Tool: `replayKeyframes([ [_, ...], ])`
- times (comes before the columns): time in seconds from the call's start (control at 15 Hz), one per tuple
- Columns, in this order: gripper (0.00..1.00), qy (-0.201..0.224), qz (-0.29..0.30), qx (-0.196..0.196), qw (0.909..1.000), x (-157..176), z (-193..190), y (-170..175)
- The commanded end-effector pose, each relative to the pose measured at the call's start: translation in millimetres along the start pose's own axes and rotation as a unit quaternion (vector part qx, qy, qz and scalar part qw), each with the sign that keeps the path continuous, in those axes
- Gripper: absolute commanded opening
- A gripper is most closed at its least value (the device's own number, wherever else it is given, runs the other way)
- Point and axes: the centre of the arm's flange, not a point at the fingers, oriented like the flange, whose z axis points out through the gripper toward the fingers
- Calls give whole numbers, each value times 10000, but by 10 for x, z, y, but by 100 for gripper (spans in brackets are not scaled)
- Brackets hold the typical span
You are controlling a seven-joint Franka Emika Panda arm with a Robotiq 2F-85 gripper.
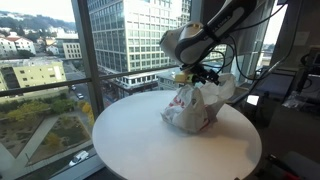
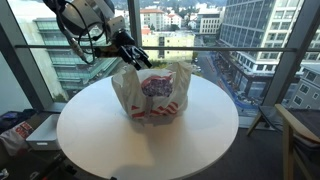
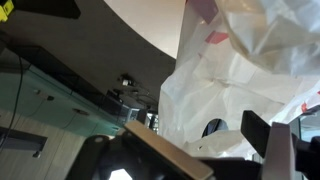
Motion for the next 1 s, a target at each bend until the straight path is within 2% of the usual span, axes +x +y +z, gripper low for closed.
replayKeyframes([
  [0.0,100,-971,22,322,9947,147,155,167],
  [0.27,100,-1965,153,809,9770,142,300,137],
  [0.53,100,-2739,287,1531,9491,176,313,177],
  [0.73,100,-3161,296,2039,9261,226,287,230],
  [0.93,100,-3391,242,2287,9122,255,270,280],
])
